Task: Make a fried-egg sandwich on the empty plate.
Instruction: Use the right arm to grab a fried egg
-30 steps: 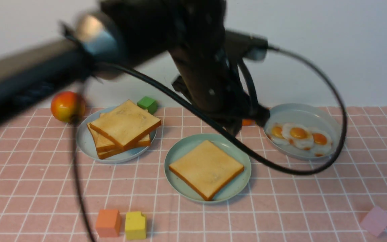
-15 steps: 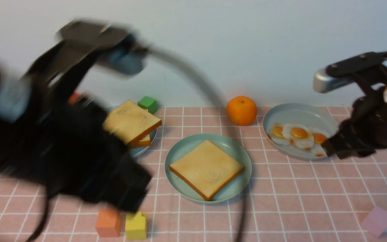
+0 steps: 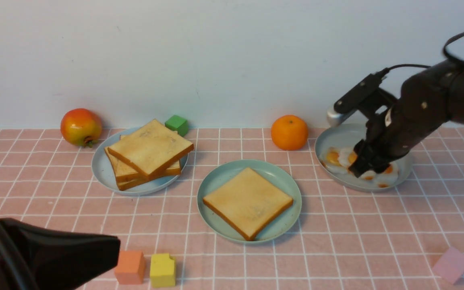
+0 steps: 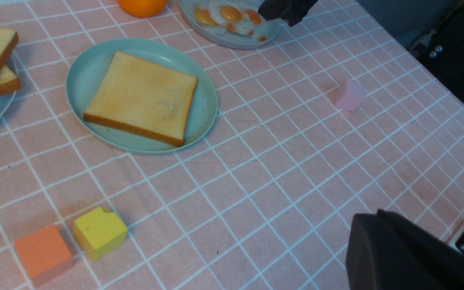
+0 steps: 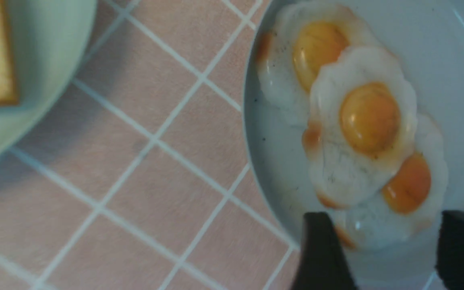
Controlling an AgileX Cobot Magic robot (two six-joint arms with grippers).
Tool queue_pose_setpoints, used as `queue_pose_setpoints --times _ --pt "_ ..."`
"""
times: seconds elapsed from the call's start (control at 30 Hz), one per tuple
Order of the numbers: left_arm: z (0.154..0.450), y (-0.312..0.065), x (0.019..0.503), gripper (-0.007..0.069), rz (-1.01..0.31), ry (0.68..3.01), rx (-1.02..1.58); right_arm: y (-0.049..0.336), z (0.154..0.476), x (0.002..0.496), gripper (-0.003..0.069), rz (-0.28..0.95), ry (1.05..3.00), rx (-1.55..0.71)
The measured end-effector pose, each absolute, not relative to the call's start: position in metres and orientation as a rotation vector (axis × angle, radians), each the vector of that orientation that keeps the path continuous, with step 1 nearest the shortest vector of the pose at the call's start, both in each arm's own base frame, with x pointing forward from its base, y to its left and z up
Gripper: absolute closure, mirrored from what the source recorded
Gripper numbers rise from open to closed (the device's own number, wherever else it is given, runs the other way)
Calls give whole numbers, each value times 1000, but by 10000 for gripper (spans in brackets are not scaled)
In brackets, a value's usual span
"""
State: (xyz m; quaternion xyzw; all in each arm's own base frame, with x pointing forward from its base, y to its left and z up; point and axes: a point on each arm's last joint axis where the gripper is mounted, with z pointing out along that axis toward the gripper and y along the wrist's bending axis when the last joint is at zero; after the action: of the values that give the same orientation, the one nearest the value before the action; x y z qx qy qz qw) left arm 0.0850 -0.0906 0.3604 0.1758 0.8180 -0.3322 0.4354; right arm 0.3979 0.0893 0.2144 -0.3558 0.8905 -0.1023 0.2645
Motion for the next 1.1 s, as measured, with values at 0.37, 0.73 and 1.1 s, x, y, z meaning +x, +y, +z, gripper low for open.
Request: queue_pose_setpoints --times 0.37,0.73,1.1 --pt "360 -91 85 613 -829 2039 435 91 157 428 76 -411 2365 -1112" --pt "360 -91 84 613 -859 2047 412 92 148 440 151 -442 2341 -1112" --pt "361 -92 83 613 -891 2050 398 93 149 439 488 -474 2323 -1153"
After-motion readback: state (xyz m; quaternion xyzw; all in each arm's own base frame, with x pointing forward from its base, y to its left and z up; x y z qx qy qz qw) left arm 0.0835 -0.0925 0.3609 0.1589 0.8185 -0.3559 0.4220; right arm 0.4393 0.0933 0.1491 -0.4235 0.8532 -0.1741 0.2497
